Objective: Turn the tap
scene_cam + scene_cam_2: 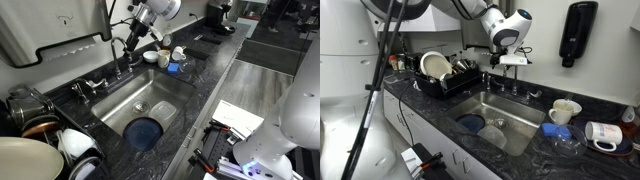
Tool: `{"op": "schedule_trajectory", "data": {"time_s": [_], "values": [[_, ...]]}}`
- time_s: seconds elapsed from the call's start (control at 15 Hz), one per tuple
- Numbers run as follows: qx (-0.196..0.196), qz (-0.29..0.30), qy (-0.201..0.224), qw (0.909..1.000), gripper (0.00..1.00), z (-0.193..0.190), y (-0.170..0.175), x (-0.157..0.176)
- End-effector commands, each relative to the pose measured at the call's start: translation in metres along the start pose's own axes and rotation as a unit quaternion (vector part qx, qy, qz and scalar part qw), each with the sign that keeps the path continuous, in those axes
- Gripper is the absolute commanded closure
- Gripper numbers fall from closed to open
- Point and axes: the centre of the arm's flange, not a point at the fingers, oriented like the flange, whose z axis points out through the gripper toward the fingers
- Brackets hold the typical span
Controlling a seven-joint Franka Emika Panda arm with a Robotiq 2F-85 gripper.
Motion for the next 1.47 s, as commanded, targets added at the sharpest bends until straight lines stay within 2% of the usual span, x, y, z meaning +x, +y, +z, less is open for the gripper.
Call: {"op": "schedule_trajectory", "data": {"time_s": [0.0, 0.2, 0.47, 0.87, 1.07, 1.2, 1.4], "values": [[0.023, -0.034, 0.003, 0.9991, 0.00, 0.004, -0.038, 0.020], [-0.009, -0.031, -0.006, 0.9995, 0.00, 0.006, -0.035, 0.020], [-0.073, -0.031, -0.017, 0.9967, 0.00, 0.001, -0.027, 0.021], [-0.178, -0.050, -0.042, 0.9818, 0.00, -0.016, -0.013, 0.025], [-0.179, -0.064, -0.072, 0.9791, 0.00, -0.032, 0.000, 0.018], [-0.150, -0.072, -0.092, 0.9818, 0.00, -0.046, 0.004, 0.014], [-0.113, -0.085, -0.111, 0.9837, 0.00, -0.090, 0.013, 0.008]]}}
